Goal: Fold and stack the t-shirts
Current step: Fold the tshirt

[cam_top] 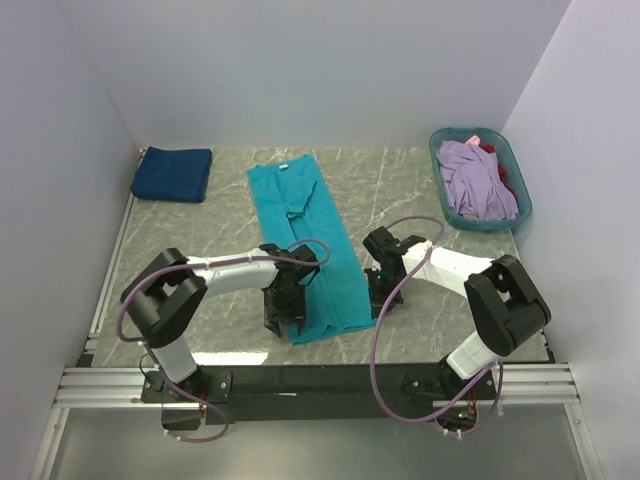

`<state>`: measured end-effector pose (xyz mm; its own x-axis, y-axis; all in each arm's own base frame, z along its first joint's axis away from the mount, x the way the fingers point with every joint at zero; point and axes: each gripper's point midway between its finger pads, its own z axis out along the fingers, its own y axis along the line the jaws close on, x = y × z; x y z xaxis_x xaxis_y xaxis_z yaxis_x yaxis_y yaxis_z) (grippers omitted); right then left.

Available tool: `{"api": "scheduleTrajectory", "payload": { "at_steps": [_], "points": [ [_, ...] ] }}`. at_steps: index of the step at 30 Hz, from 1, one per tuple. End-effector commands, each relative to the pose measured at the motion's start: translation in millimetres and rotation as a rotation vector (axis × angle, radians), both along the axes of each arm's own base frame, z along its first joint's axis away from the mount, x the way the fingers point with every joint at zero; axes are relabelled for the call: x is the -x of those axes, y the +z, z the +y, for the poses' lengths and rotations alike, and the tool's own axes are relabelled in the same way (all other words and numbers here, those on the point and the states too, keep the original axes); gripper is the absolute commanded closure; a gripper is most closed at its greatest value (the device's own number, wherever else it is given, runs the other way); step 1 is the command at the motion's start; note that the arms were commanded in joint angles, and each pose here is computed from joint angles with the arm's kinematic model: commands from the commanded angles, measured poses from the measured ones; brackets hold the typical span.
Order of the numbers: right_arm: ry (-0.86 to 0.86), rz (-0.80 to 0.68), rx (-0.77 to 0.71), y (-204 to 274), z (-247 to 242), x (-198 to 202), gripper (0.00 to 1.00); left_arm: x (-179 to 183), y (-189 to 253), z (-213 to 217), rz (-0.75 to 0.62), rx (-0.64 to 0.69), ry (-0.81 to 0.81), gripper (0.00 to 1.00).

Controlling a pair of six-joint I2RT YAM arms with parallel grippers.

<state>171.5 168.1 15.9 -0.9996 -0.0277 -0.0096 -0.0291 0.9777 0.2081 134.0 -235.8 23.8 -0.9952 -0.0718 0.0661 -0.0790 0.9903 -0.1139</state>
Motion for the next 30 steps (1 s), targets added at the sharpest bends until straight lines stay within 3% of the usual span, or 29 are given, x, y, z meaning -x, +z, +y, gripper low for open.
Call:
{"api": "scheduleTrajectory", "payload": {
  "at_steps": [1,12,15,18,19,24,30],
  "points": [
    [0.007,-0.017,-0.012,2.1,2.8,-4.9,0.95,6.0,-1.1,-8.6,0.026,-0.010,-0.037,0.44],
    [0.004,-0.023,-0.015,1.3,2.8,-5.3,0.96,13.6,-16.9,-10.5,0.059,-0.060,-0.074,0.59],
    [0.002,-0.026,-0.015,2.6,2.8,-5.6,1.00,13.9,-16.1,-10.9,0.059,-0.058,-0.080,0.73],
    [0.007,-0.029,-0.011,6.7,1.2,-3.3,1.00,13.5,-12.3,-10.7,0.050,-0.052,-0.078,0.97],
    [0.016,-0.031,-0.019,9.0,2.4,-2.3,1.00,14.3,-9.7,-9.8,0.049,-0.051,-0.075,0.99],
    [0.039,-0.037,-0.015,26.7,-0.3,2.8,1.00,18.9,7.3,-5.7,0.033,-0.020,-0.079,0.99],
    [0.054,-0.125,-0.020,62.6,11.5,-29.9,1.00,-4.3,34.3,-12.2,-0.024,0.091,-0.048,0.99]
  ]
}}
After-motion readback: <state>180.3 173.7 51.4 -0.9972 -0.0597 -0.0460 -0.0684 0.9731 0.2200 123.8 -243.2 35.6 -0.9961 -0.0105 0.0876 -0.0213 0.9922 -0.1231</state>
